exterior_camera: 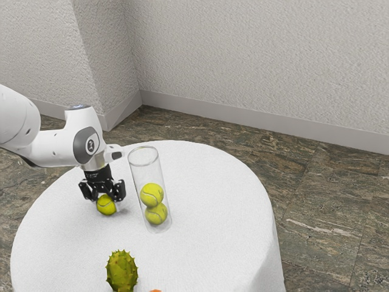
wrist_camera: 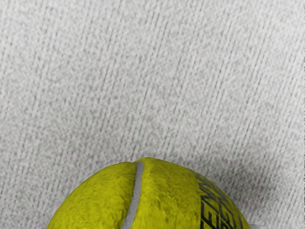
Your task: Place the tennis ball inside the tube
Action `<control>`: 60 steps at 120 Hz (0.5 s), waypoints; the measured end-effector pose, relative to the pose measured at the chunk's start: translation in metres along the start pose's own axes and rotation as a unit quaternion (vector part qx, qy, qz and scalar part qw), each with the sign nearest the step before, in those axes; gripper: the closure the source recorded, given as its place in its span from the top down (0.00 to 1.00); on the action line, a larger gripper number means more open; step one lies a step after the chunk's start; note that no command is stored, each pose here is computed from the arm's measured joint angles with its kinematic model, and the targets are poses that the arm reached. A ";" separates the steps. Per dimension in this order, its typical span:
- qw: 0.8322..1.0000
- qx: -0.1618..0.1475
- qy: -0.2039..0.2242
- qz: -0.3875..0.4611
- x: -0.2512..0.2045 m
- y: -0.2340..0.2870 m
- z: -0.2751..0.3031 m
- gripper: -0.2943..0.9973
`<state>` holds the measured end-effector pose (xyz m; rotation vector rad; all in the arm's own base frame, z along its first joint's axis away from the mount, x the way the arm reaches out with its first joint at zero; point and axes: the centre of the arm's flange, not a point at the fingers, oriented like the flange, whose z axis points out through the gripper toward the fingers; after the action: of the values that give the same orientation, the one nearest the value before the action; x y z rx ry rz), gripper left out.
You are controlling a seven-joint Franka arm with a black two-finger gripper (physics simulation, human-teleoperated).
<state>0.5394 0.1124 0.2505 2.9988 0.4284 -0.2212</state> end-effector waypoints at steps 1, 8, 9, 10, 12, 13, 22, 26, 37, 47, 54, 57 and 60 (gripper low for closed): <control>1.000 0.000 0.000 0.000 0.000 0.000 0.000 0.57; 1.000 0.000 0.000 0.001 0.000 0.000 0.000 0.57; 1.000 0.000 0.000 0.001 0.000 0.000 0.000 0.57; 1.000 0.000 0.000 0.001 0.000 0.000 0.000 0.57; 1.000 0.000 0.000 0.001 0.000 0.000 0.000 0.57; 1.000 0.000 0.000 0.001 -0.001 0.000 -0.001 0.57; 1.000 -0.011 0.020 0.006 -0.006 0.003 -0.027 0.56; 0.999 -0.018 0.032 0.009 -0.011 0.005 -0.046 0.56; 0.997 -0.025 0.068 0.026 -0.024 0.011 -0.110 0.54; 0.995 -0.016 0.095 0.039 -0.023 0.016 -0.171 0.52; 0.993 -0.008 0.110 0.043 -0.022 0.020 -0.213 0.51; 0.992 -0.004 0.115 0.044 -0.023 0.021 -0.230 0.51; 0.992 -0.003 0.118 0.045 -0.027 0.022 -0.243 0.50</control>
<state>0.5512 0.1138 0.4957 3.0403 0.3129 0.1437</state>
